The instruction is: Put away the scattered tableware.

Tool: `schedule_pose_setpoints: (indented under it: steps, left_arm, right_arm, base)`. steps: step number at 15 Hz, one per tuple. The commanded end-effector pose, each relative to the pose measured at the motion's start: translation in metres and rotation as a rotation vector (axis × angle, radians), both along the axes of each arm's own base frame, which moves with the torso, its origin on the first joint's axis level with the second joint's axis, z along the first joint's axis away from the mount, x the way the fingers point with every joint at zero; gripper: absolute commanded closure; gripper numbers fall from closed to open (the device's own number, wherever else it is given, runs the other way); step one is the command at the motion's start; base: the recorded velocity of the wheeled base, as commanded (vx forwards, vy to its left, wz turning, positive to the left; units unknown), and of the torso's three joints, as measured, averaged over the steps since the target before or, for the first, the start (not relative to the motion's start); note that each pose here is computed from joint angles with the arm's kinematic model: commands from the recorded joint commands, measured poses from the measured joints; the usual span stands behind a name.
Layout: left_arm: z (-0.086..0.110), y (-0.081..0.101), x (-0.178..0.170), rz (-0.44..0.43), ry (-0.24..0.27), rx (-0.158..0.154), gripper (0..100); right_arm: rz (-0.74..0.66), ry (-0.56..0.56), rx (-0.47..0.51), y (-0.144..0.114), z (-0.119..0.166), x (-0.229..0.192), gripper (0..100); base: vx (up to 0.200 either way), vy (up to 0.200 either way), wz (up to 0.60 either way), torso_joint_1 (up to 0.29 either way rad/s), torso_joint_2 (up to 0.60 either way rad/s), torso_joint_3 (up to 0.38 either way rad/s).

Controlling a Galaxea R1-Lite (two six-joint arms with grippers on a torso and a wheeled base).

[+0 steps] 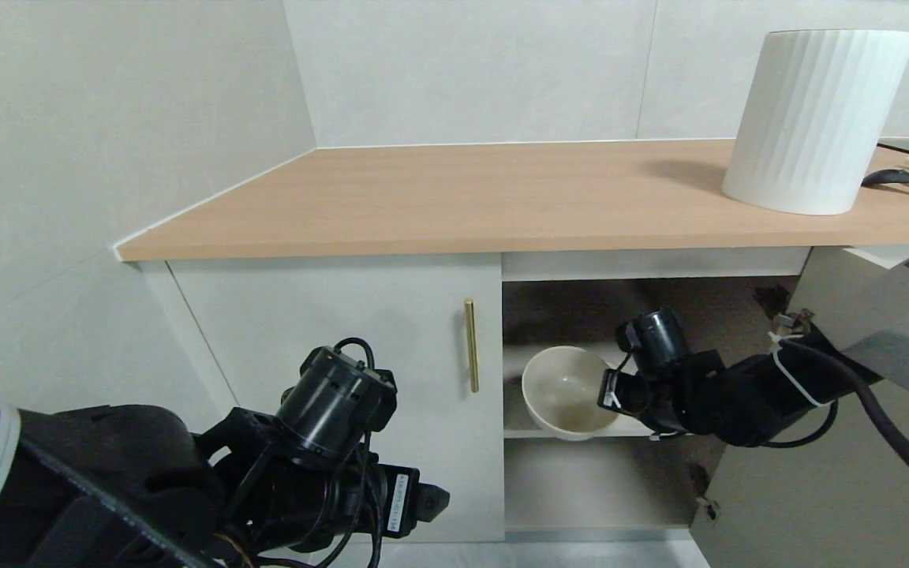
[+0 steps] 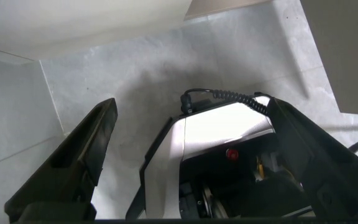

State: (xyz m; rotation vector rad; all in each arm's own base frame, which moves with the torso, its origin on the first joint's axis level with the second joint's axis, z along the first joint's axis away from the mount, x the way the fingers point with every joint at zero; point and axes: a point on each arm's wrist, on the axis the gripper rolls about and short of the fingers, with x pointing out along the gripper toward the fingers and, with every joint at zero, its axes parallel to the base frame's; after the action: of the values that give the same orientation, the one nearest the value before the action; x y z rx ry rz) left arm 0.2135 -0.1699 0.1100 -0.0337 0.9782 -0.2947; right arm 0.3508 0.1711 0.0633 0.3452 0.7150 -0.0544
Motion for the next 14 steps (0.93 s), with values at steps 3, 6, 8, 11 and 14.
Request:
schedule_pose_setpoints:
  steps: [3, 6, 8, 11, 14]
  left_arm:
    - [0.0, 0.0, 0.0, 0.001, -0.001, -0.001, 0]
    - [0.0, 0.0, 0.0, 0.001, -0.003, -0.002, 0]
    - [0.0, 0.0, 0.0, 0.001, -0.002, 0.0, 0]
    - [0.0, 0.0, 0.0, 0.001, -0.002, 0.0, 0]
    - [0.0, 0.0, 0.0, 0.001, -0.001, 0.001, 0]
  right_arm:
    - [-0.1, -0.014, 0.045, -0.014, -0.008, 0.027, 100]
    - [-0.157, -0.03, 0.031, -0.021, -0.015, 0.041, 100]
    - [-0.189, -0.038, 0.022, -0.026, -0.02, 0.051, 100]
    - [-0.212, -0.04, 0.02, -0.034, -0.023, 0.058, 100]
    - [-0.228, -0.029, 0.013, -0.039, -0.031, 0.064, 100]
  base:
    - [0.0, 0.0, 0.0, 0.0, 0.0, 0.0]
    - [0.0, 0.0, 0.0, 0.0, 0.0, 0.0]
    - [0.0, 0.0, 0.0, 0.0, 0.0, 0.0]
    - [0.0, 0.0, 0.0, 0.0, 0.0, 0.0]
    - [0.0, 0.0, 0.0, 0.0, 0.0, 0.0]
